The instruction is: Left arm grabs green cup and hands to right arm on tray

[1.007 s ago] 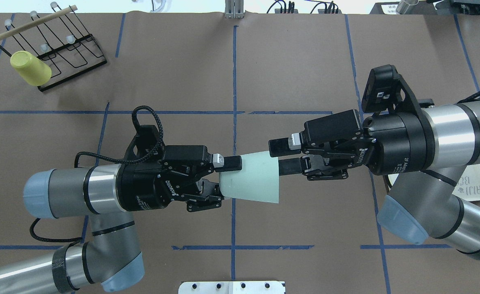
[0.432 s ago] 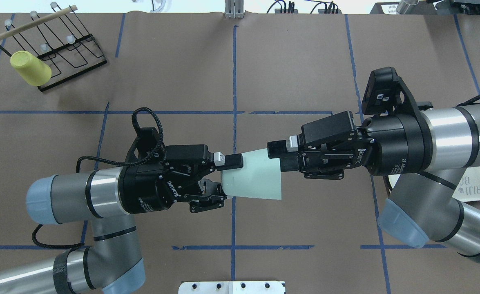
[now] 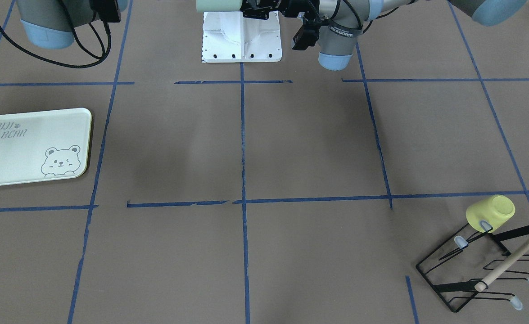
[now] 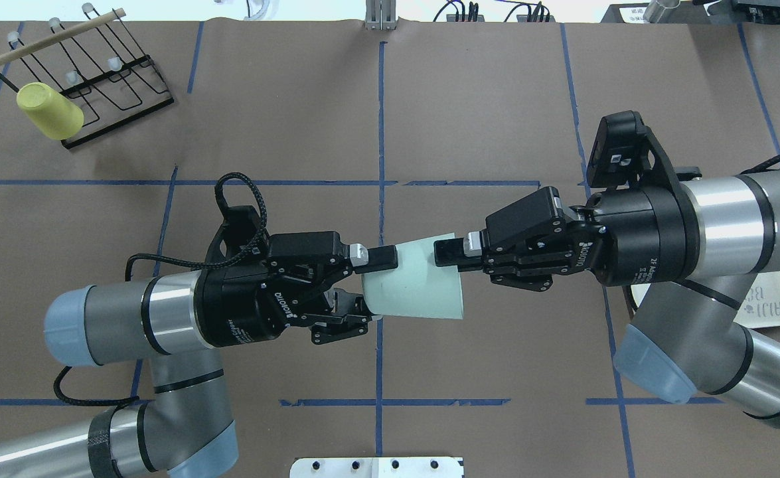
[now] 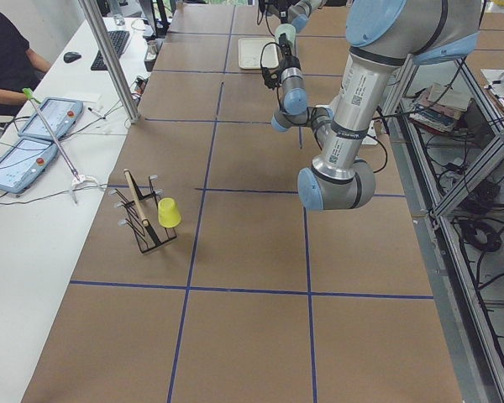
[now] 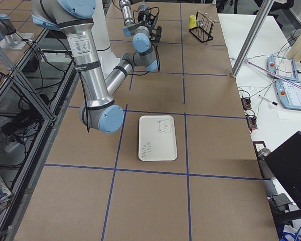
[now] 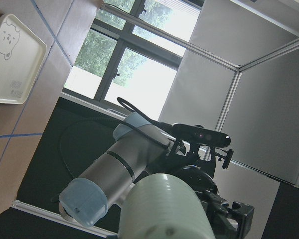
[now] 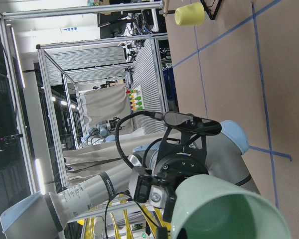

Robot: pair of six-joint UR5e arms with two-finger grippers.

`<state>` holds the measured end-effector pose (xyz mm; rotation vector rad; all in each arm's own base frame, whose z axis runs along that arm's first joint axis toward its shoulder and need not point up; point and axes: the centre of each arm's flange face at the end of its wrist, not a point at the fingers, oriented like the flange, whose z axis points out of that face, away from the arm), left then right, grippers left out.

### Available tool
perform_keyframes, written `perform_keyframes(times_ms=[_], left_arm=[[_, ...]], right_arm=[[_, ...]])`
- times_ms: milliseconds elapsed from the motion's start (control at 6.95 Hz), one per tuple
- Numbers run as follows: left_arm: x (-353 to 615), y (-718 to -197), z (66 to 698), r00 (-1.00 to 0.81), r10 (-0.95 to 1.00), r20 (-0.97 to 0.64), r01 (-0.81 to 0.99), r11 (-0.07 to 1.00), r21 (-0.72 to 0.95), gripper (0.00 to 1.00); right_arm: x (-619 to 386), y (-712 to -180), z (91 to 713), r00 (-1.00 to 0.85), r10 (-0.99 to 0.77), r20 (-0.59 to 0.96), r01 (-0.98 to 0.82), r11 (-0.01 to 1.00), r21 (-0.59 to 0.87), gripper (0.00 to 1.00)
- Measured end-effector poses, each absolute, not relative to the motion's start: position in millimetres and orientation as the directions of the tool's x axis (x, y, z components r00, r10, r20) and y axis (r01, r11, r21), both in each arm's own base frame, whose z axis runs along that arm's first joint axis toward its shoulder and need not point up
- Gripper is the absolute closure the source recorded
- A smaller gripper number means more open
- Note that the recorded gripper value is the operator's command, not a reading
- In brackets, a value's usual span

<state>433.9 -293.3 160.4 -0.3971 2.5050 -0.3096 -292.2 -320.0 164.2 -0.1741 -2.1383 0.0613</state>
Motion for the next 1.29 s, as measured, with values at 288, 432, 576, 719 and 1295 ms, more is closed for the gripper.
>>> perform_keyframes(times_ms=[288,432,576,719,1295], left_arm=[[431,-295,158,-0.794,-0.364,-0.487,-0.216,0.918,-0.334,0.00],[430,-297,157,-0.793,-0.369,-0.485,-0.215,0.914,-0.345,0.00],[425,-296,152,-0.794,-0.368,-0.484,-0.212,0.913,-0.348,0.00],[423,-297,150,-0.791,-0.364,-0.491,-0.202,0.914,-0.353,0.00],[422,-301,165,-0.771,-0.360,-0.526,-0.171,0.911,-0.375,0.00]], right_arm=[[-293,-320,168,-0.526,0.155,0.836,0.100,0.988,-0.120,1.00],[-292,-321,172,-0.521,0.158,0.839,0.097,0.987,-0.126,1.00],[-292,-321,173,-0.517,0.161,0.841,0.097,0.987,-0.129,1.00],[-291,-320,173,-0.518,0.161,0.840,0.099,0.987,-0.128,1.00],[-280,-312,171,-0.531,0.153,0.834,0.097,0.988,-0.119,1.00]])
